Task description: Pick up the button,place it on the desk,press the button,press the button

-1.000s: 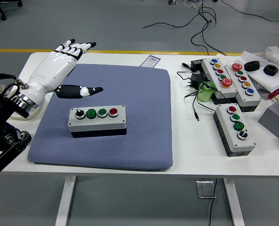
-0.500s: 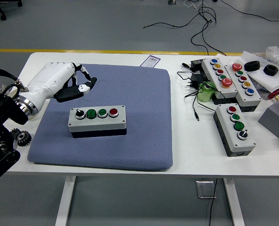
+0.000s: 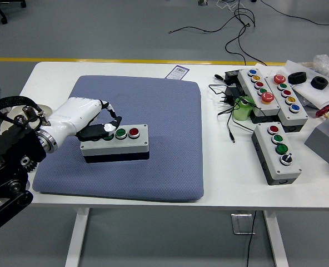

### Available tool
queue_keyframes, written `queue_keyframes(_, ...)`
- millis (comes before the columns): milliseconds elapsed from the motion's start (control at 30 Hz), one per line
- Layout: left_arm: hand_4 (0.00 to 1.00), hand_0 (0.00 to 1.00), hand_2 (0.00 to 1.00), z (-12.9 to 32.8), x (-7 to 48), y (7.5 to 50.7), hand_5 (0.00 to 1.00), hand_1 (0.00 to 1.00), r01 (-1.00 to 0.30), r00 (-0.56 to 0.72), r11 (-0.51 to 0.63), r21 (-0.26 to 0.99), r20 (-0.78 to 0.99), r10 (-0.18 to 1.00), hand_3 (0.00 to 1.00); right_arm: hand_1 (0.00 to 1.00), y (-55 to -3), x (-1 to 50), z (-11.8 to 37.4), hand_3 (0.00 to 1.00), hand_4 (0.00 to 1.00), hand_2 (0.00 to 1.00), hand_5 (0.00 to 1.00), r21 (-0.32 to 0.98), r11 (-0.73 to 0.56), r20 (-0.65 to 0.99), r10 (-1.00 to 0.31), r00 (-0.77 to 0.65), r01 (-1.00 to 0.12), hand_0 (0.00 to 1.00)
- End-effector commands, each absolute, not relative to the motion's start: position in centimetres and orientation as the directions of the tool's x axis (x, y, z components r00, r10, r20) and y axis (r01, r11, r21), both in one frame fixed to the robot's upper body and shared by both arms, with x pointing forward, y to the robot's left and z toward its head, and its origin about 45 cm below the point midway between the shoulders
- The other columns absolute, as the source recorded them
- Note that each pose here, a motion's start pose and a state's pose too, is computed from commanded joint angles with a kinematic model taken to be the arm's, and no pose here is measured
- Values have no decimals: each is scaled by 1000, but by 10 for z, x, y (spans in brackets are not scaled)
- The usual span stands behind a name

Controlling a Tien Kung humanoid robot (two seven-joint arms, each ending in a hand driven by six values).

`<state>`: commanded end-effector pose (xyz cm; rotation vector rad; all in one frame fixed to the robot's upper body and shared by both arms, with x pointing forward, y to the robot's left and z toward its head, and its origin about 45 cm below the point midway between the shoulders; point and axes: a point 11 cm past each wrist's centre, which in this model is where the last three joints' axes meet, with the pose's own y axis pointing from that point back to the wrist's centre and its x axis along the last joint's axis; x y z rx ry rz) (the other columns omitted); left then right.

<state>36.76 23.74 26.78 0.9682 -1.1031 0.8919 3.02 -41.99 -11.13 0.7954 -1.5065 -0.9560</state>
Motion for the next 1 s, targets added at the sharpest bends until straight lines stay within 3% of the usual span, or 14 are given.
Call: queue_keyframes(1000, 563, 2, 2, 239, 366, 230, 998, 2, -907, 287, 339, 250, 956, 65, 670, 683, -419, 32, -111, 646, 328, 723, 163, 897, 442, 440, -886, -143, 19, 523)
